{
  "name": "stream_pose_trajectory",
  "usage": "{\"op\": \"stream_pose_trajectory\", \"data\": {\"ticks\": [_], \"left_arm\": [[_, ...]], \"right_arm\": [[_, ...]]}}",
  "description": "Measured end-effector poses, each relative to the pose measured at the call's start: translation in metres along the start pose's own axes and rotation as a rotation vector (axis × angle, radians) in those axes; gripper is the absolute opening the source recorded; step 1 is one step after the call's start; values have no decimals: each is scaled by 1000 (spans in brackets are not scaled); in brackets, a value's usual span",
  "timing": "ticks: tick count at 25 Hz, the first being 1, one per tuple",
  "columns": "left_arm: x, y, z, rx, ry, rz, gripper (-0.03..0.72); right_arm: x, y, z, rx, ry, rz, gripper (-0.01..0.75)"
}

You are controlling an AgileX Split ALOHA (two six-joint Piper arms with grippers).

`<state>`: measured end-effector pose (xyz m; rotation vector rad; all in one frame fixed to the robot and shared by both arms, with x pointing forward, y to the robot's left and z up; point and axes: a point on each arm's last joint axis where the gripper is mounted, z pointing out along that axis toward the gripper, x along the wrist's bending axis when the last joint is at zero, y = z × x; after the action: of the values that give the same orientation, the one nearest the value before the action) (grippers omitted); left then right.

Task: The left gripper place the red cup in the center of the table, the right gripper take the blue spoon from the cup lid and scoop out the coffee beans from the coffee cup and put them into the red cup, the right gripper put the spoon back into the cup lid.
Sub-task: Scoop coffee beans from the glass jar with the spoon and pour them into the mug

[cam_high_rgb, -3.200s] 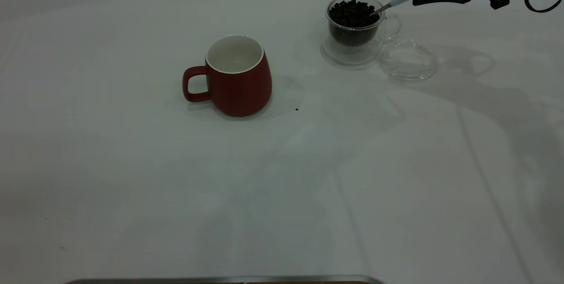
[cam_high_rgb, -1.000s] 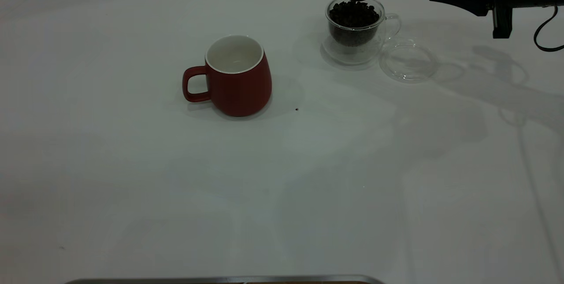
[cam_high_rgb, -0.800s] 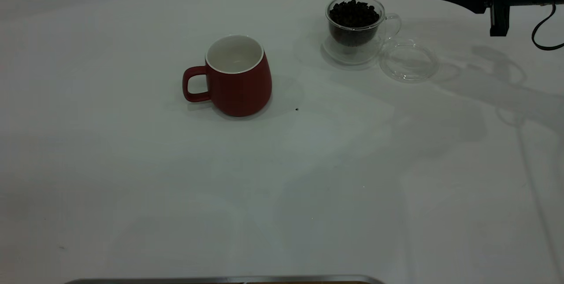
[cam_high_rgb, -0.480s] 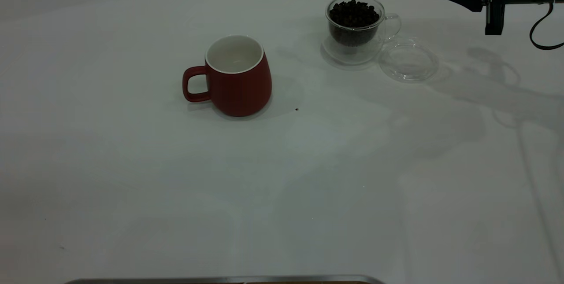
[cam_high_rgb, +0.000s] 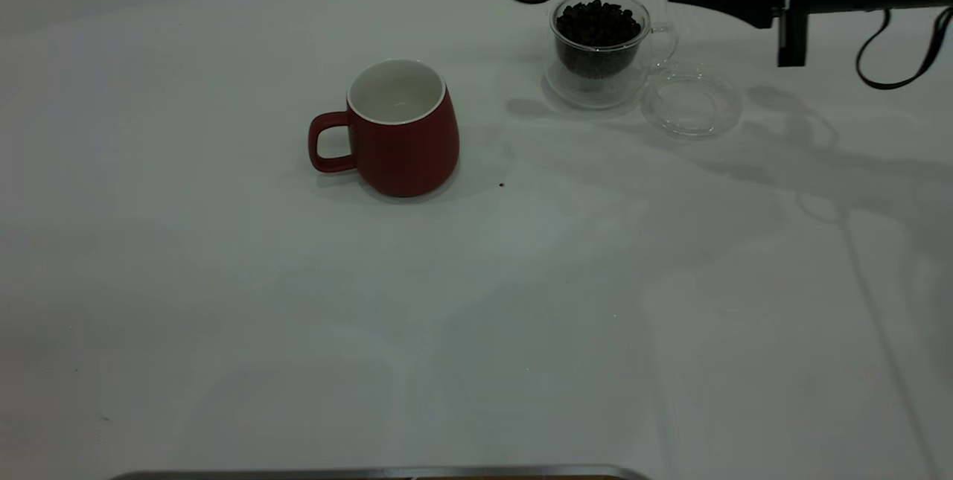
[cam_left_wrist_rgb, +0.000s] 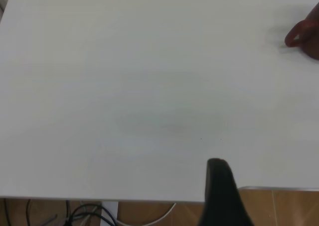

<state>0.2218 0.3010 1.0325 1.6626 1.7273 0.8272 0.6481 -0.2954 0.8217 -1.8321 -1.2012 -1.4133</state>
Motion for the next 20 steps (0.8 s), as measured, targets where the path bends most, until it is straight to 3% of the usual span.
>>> {"op": "stream_pose_trajectory", "data": {"ticks": [20], "left_arm": [[0,0,0,0,0,0,537]], "right_arm": [[26,-47,67,176,2,-52,116]]}}
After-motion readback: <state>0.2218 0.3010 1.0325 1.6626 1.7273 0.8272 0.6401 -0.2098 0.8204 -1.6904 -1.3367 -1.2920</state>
